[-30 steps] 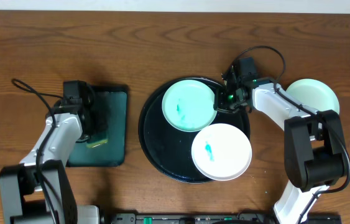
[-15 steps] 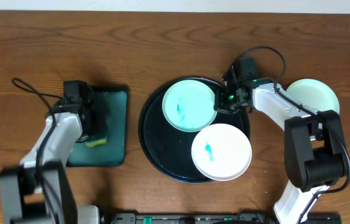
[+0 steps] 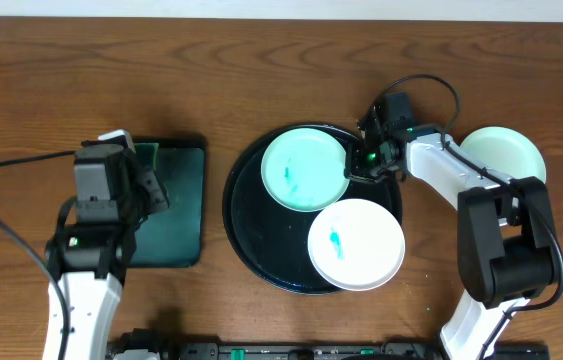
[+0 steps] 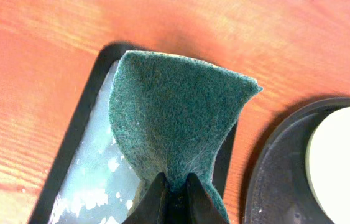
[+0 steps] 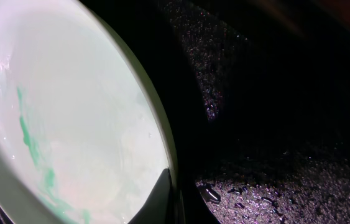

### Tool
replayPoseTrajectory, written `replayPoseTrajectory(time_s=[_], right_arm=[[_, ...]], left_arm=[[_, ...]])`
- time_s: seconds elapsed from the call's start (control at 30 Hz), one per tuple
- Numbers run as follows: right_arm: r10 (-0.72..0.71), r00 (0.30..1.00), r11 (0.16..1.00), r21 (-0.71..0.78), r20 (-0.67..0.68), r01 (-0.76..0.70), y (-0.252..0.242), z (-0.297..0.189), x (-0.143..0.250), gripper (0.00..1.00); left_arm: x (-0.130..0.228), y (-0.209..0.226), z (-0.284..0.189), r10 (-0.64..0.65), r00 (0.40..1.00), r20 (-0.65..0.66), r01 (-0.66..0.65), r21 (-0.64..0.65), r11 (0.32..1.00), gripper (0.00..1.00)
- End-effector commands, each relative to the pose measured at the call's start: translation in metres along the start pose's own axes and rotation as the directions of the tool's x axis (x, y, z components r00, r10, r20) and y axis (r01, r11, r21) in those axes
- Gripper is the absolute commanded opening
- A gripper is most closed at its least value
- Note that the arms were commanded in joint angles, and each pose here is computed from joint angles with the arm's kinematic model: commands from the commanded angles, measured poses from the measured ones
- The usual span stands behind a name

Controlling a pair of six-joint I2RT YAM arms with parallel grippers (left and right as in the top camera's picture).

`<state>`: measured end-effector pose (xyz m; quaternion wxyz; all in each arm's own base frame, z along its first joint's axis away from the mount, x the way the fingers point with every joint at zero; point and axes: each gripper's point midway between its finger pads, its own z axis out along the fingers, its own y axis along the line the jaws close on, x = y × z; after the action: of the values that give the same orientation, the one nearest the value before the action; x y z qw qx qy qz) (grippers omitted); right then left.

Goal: Clean dirty plates on tray and stack at the side
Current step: 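Grasp the sponge in the soapy tray with the left gripper and lift, then scrub the held pale green plate with the sponge in the left gripper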

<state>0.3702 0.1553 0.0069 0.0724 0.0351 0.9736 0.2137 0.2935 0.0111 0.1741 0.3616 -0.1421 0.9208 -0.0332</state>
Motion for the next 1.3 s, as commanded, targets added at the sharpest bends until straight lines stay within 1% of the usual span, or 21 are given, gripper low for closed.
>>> replayPoseTrajectory(time_s=[0.0, 0.1, 0.27, 0.7, 0.83, 1.0, 1.13, 1.27], right_arm=[[-0.01, 1.0, 1.0, -0.002, -0.017, 0.01, 0.004, 0.002, 0.005, 0.01], [-0.012, 1.0, 1.0, -0.002, -0.017, 0.012, 0.004, 0.002, 0.005, 0.01], [-0.012, 1.0, 1.0, -0.002, -0.017, 0.012, 0.004, 0.002, 0.005, 0.01], [-0.013, 1.0, 1.0, -0.002, -0.015, 0.013, 0.004, 0.002, 0.005, 0.01], [-0.013, 1.0, 1.0, -0.003, -0.015, 0.013, 0.004, 0.002, 0.005, 0.01], [-0.01, 1.0, 1.0, 0.0, -0.022, 0.01, 0.004, 0.002, 0.006, 0.01], [-0.005, 0.999, 1.0, 0.005, -0.033, 0.005, 0.003, 0.002, 0.009, 0.01], [-0.003, 0.999, 1.0, 0.006, -0.038, 0.003, 0.002, 0.002, 0.011, 0.01]], left_arm=[[-0.009, -0.004, -0.012, 0.067, 0.996, 0.059, -0.068, 0.02, 0.997, 0.07], [-0.018, -0.007, -0.016, 0.081, 0.991, 0.103, -0.085, 0.028, 0.996, 0.07], [-0.023, -0.008, -0.016, 0.091, 0.988, 0.124, -0.096, 0.031, 0.995, 0.07], [-0.021, -0.008, -0.013, 0.094, 0.989, 0.111, -0.097, 0.028, 0.995, 0.07], [-0.008, -0.005, 0.005, 0.067, 0.997, 0.027, -0.067, 0.014, 0.998, 0.07], [0.025, 0.004, 0.04, -0.014, 0.988, -0.154, 0.008, -0.039, 0.999, 0.07], [0.058, 0.013, 0.064, -0.113, 0.946, -0.305, 0.082, -0.114, 0.99, 0.07], [0.091, 0.022, 0.073, -0.145, 0.89, -0.433, 0.073, -0.178, 0.981, 0.07]])
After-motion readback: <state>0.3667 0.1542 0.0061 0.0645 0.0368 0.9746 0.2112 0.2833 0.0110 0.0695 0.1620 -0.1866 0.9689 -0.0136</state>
